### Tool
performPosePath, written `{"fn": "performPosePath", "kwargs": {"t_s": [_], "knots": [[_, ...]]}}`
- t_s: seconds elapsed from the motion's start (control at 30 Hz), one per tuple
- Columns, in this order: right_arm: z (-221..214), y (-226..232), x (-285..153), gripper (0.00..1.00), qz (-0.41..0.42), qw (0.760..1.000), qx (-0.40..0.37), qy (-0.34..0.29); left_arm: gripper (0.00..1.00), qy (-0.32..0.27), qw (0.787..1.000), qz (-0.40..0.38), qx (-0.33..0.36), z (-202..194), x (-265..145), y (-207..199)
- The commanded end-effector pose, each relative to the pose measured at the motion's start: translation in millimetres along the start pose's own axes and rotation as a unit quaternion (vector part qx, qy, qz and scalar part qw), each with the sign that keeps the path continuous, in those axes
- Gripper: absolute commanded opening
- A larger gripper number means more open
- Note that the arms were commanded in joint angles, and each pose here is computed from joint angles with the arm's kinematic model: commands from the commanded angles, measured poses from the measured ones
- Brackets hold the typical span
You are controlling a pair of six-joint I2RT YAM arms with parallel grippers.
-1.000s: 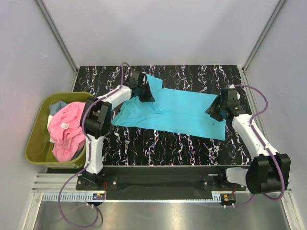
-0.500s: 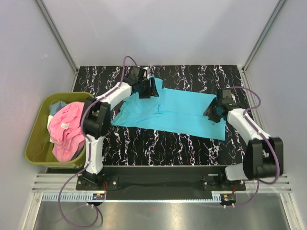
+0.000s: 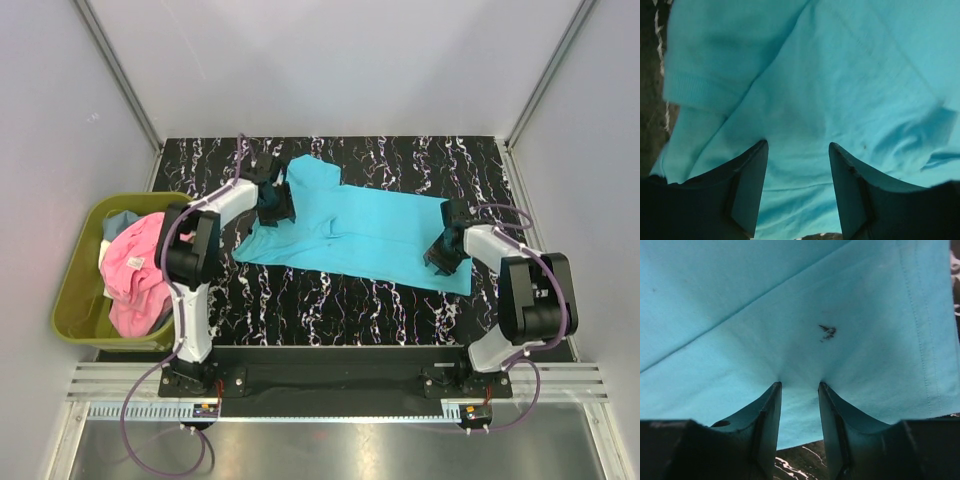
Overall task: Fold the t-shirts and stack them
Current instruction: Fold the tshirt
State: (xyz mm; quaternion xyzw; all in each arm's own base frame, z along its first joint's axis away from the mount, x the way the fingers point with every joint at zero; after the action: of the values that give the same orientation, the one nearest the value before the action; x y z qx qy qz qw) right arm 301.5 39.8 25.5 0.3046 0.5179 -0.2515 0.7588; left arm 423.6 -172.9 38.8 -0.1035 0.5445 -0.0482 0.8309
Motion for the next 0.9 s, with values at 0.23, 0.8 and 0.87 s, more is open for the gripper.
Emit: {"fn": "performPosePath", "kwargs": {"t_s": [0.23,0.8,0.87], "knots": [[-34.1,-49.6,-23.2,0.43,-0.024,0.993,0.118,-0.006,0.57,0.003,1.000,-0.023,-0.008,58.8,47.8,-12.8],[29.5,48.0,-79.7,0.50,0.144,0.982,-0.111,-0.043,0.63,-0.157,0.973,-0.167,-0.021,110.0,-75.0,-53.2],[33.9,55.6,-81.1,0.49,0.156,0.979,-0.118,-0.048,0.63,-0.151,0.977,-0.148,-0.025,93.7,-74.6,-53.0]]}}
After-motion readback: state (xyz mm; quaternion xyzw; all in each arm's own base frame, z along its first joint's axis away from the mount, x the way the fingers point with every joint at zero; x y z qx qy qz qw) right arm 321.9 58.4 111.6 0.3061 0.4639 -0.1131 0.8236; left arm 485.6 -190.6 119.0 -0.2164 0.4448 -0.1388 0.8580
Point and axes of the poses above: each gripper's point midway between its finger pads, its own x axis out along the fingers, its own y axis along the line the jaws close on, z = x × y, the point moved 1 cm from there along -x, back along the fingers, and after that the axes turned 6 degrees about x, right-handed, at the moved point
